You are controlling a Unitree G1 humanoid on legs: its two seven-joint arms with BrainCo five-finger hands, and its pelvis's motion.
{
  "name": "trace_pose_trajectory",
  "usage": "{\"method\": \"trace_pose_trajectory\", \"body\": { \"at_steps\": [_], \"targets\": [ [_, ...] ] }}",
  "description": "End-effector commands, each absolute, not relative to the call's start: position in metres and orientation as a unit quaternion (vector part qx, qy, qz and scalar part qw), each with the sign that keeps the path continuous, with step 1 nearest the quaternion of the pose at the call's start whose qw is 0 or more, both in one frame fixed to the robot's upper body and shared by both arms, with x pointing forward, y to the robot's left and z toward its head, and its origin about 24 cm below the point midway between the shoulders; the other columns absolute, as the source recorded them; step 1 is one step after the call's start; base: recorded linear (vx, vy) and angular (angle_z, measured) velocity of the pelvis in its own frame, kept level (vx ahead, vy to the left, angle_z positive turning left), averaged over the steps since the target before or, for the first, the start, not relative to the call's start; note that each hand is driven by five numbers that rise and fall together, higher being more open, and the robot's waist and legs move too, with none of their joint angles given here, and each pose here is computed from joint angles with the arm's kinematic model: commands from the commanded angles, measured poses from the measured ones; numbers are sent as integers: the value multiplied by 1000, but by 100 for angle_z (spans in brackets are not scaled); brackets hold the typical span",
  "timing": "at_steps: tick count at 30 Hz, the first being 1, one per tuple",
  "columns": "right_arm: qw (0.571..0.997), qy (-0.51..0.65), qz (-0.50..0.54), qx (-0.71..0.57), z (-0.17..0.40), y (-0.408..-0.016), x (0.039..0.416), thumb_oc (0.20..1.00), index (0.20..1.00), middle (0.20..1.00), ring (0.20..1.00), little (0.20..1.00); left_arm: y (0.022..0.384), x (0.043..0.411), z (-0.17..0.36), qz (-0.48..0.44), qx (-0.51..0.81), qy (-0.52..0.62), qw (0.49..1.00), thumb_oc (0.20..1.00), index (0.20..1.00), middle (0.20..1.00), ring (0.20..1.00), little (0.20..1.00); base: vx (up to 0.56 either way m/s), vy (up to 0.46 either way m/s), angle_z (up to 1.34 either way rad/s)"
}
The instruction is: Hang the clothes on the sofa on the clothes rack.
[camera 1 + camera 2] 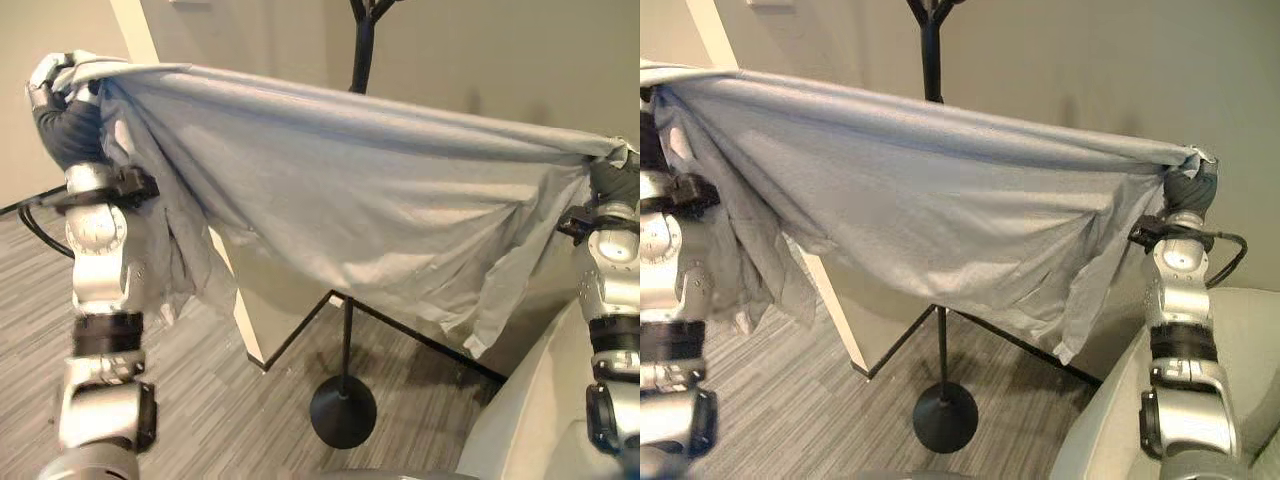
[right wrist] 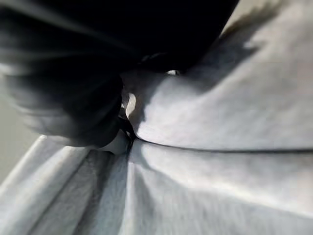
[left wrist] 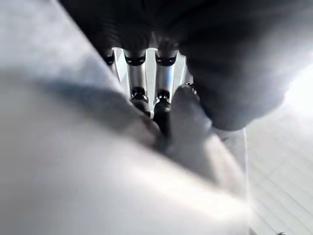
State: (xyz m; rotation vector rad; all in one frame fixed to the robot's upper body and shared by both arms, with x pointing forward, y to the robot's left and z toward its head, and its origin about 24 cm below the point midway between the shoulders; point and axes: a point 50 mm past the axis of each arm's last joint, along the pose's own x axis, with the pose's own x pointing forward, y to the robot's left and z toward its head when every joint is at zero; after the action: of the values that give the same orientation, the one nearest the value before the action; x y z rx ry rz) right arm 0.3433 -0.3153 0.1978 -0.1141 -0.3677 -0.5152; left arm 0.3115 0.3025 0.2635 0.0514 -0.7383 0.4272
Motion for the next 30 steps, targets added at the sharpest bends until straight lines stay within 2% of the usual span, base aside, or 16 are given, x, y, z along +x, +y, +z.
{"method": "trace_pose_trajectory", "body": {
  "at_steps": [1, 8, 16, 24, 28, 29, 30],
  "targets": [
    [927, -259, -262, -72, 263, -323, 346, 200, 200, 200, 200, 200, 293, 322, 305, 193, 3, -403, 895, 200, 200, 200, 200, 200, 45, -6, 2],
    [927, -273, -227, -117, 321, -289, 375, 200, 200, 200, 200, 200, 291, 348, 355, 204, 72, -375, 901, 200, 200, 200, 200, 200, 27, -1, -1],
    [930, -233, -198, -205, 337, -265, 393, 200, 200, 200, 200, 200, 275, 366, 371, 201, 171, -331, 906, 200, 200, 200, 200, 200, 0, 1, -1],
    [958, -120, -133, -225, 241, -252, 406, 200, 200, 200, 200, 200, 259, 389, 275, 152, 184, -216, 947, 200, 200, 200, 200, 200, -1, 3, -1],
    [972, -73, -90, -203, 187, -236, 401, 200, 200, 200, 200, 200, 255, 387, 213, 130, 144, -148, 970, 200, 200, 200, 200, 200, -7, 6, -4],
    [980, -48, -76, -177, 158, -229, 395, 200, 200, 200, 200, 200, 253, 383, 177, 122, 132, -101, 979, 200, 200, 200, 200, 200, 17, 10, -20],
    [980, -46, -76, -177, 157, -229, 395, 200, 200, 200, 200, 200, 253, 383, 176, 121, 132, -100, 979, 200, 200, 200, 200, 200, 17, 10, -18]
  ]
}}
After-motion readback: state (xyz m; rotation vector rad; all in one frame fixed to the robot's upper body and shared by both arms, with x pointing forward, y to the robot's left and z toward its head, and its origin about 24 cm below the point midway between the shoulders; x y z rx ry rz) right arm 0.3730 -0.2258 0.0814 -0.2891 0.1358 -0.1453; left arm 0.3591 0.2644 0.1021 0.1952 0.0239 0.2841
